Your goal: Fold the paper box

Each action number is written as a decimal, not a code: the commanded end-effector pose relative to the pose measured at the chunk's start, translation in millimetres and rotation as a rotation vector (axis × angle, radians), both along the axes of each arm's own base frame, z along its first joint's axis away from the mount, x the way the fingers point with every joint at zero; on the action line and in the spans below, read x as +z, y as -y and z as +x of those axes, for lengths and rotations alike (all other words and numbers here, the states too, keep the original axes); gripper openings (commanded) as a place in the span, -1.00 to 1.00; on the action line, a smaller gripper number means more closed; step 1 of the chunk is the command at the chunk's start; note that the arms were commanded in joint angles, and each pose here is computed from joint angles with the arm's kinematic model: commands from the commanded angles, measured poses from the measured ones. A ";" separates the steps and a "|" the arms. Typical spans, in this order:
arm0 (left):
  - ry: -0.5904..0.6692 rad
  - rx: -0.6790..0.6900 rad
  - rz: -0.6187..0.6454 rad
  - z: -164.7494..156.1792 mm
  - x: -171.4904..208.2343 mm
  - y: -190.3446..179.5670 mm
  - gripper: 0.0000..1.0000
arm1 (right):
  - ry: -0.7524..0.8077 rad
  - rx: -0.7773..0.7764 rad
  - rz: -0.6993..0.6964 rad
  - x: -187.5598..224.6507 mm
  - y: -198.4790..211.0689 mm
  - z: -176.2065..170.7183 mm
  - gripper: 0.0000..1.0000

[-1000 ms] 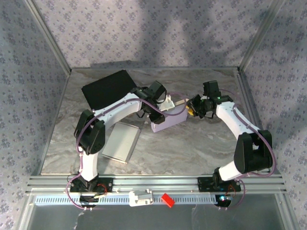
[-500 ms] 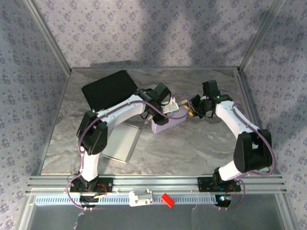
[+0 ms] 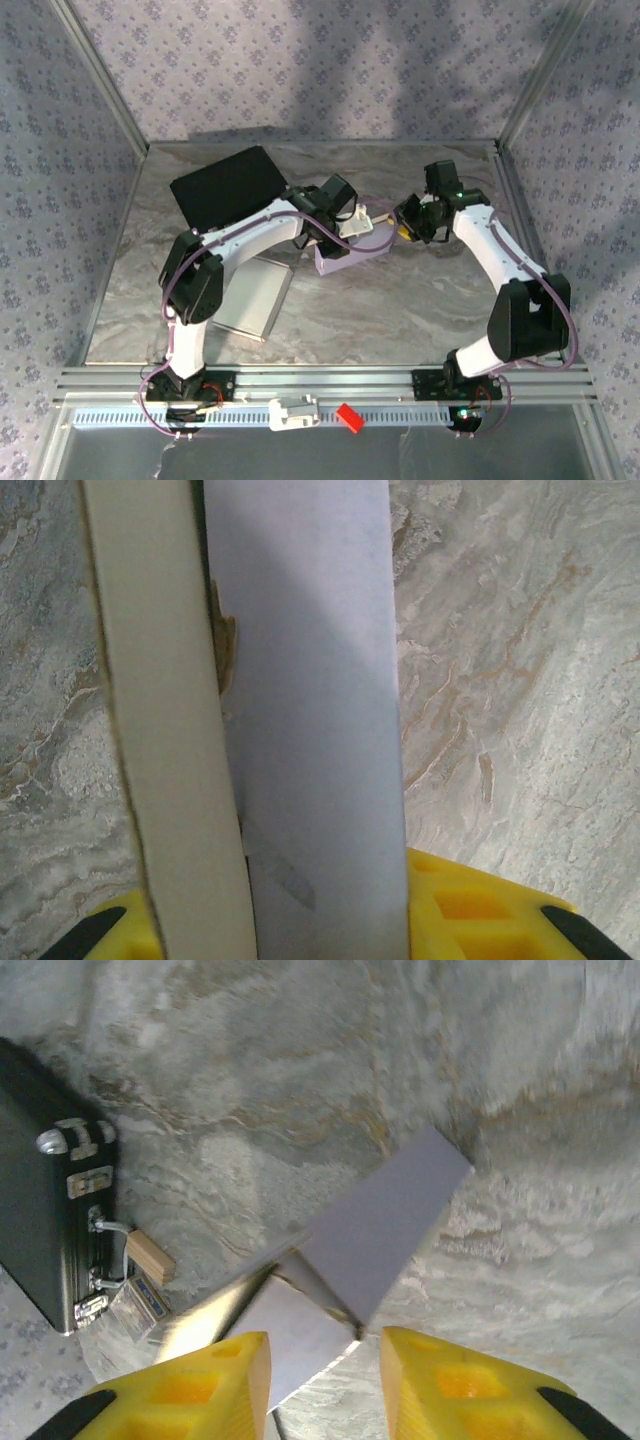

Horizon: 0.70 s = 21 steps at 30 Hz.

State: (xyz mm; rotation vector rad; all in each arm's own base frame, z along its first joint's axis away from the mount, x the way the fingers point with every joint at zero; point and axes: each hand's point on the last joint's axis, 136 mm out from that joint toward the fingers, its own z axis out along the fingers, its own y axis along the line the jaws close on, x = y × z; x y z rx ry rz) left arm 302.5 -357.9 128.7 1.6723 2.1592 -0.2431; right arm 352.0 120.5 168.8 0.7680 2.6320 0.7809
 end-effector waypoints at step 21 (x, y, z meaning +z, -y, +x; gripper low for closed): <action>-0.082 -0.176 0.008 -32.3 6.9 -46.7 -0.47 | 0.424 1.031 -0.496 24.3 -25.0 -31.5 -0.03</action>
